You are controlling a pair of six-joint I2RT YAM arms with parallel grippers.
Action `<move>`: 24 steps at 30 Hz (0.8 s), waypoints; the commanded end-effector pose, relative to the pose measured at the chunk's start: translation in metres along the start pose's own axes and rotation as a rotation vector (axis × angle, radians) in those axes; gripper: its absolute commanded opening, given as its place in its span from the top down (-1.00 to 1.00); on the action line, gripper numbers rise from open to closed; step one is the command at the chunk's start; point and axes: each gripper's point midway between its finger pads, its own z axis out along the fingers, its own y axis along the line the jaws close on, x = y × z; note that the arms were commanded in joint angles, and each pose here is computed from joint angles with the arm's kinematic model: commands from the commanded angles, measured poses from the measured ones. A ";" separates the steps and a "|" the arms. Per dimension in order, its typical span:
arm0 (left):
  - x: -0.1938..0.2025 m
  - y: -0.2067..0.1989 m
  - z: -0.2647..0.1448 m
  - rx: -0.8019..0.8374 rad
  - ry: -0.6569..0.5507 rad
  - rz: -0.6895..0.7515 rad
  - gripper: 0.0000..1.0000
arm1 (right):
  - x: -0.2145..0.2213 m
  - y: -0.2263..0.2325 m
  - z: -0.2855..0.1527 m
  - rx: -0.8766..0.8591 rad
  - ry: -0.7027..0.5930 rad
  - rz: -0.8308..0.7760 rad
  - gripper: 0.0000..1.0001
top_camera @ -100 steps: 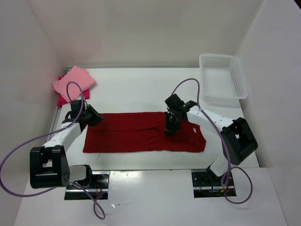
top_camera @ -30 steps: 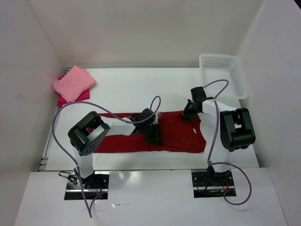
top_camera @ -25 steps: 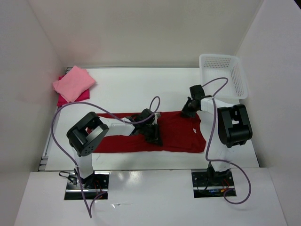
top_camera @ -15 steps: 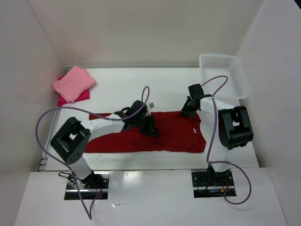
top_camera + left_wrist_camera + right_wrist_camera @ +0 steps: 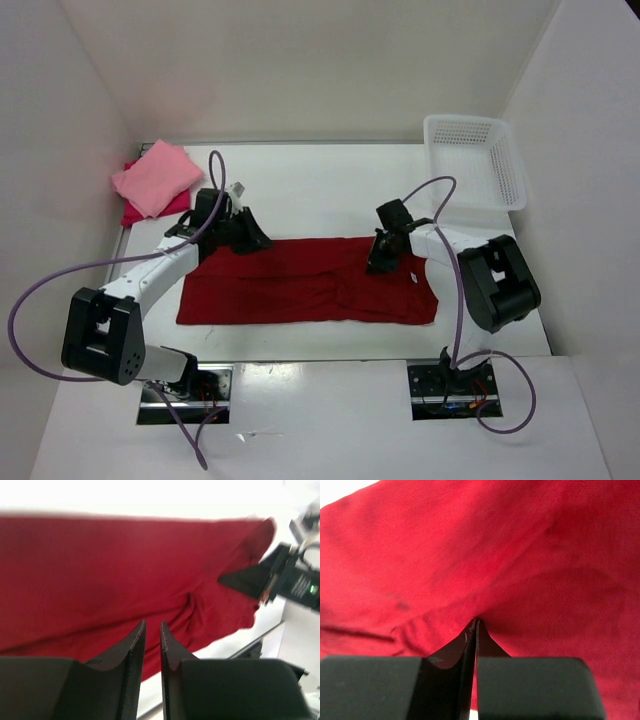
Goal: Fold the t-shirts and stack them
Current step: Rotate the tshirt 90 degrees
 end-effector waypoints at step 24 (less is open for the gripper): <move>0.006 0.013 -0.040 -0.097 0.017 0.057 0.51 | -0.213 0.262 -0.018 -0.290 -0.354 -0.338 0.28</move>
